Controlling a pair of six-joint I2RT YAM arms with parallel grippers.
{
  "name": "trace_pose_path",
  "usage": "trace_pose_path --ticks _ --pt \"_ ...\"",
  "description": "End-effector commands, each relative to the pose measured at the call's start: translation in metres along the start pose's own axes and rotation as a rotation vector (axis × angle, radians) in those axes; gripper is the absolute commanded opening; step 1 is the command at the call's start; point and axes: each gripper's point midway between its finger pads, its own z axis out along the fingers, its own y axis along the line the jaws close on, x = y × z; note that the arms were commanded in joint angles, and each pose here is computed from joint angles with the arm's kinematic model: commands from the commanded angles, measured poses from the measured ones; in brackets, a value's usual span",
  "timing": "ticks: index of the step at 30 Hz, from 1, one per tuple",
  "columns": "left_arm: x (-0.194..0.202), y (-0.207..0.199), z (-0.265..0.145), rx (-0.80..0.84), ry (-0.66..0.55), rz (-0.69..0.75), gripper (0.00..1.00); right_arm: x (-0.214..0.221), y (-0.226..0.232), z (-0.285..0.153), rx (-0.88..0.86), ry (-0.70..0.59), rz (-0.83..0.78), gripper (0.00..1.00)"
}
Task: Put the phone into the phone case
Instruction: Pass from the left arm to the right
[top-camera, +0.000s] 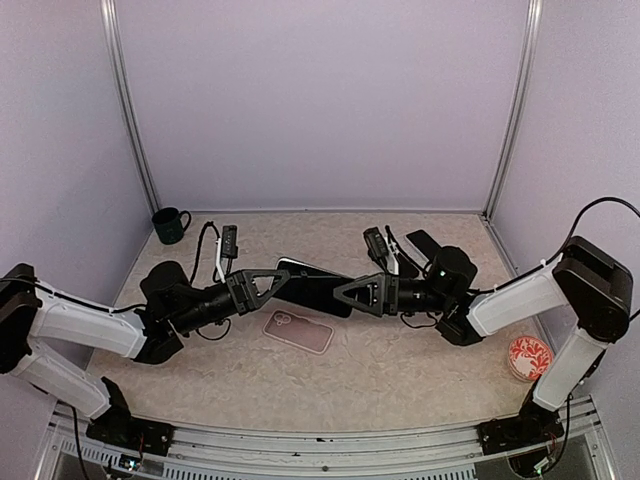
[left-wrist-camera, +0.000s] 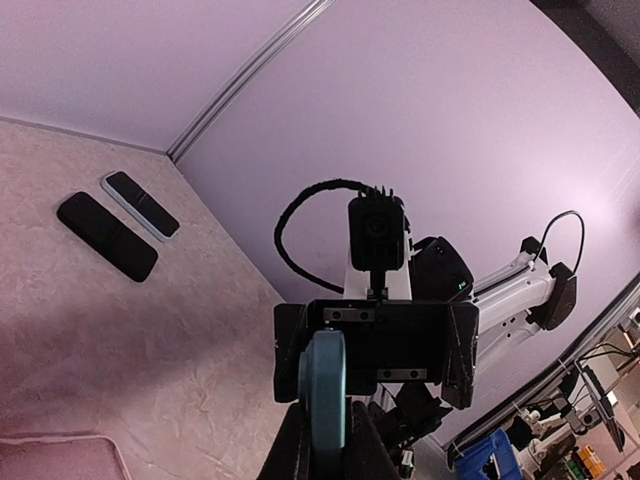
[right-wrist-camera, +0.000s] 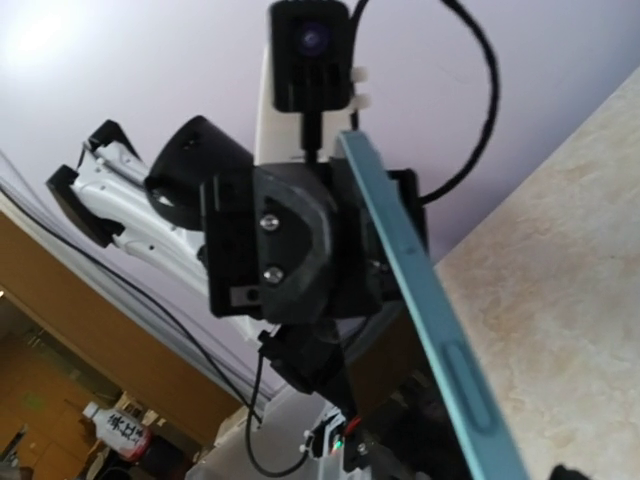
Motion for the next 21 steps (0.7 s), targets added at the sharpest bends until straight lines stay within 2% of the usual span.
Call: trace_pose_path --ticks 1,7,16,21 --pt "-0.026 -0.028 0.005 0.103 -0.1 0.049 0.0 -0.001 0.014 0.01 -0.071 -0.002 -0.005 0.95" --pt "-0.023 -0.023 0.007 0.091 -0.099 0.042 0.0 0.002 0.021 0.014 -0.124 -0.003 0.016 0.85" --pt "-0.018 -0.014 0.004 0.056 -0.113 0.01 0.0 -0.007 0.026 0.014 -0.129 -0.033 -0.011 0.76" --pt "-0.013 -0.009 0.005 0.039 -0.109 -0.014 0.0 -0.01 0.029 0.016 -0.133 -0.038 -0.02 0.66"
